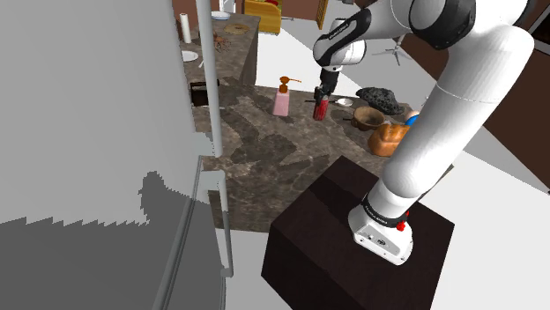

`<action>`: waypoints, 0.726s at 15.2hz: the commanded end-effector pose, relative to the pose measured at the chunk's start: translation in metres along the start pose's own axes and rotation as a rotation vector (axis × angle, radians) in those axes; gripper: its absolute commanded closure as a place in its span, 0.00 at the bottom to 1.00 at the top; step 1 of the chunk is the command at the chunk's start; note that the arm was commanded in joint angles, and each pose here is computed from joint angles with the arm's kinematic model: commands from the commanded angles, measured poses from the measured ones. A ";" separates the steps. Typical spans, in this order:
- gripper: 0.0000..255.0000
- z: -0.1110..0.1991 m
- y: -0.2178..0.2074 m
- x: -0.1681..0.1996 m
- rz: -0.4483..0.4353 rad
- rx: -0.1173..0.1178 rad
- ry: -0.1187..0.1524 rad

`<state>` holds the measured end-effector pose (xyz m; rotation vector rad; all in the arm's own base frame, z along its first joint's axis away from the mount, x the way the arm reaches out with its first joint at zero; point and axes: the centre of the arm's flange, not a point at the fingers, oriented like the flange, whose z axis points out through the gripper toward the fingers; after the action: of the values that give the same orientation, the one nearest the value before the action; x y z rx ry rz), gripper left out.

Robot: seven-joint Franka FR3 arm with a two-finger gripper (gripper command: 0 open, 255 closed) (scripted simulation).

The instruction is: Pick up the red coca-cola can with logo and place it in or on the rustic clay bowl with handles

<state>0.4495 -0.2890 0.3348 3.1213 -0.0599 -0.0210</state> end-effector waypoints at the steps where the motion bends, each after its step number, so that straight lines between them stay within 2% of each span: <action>1: 1.00 -0.010 0.001 0.000 0.000 0.000 0.000; 9: 1.00 -0.048 0.002 -0.001 0.000 0.000 0.000; 11: 1.00 -0.050 0.025 -0.013 0.000 0.000 0.000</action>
<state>0.4415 -0.3037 0.3823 3.1212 -0.0611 -0.0212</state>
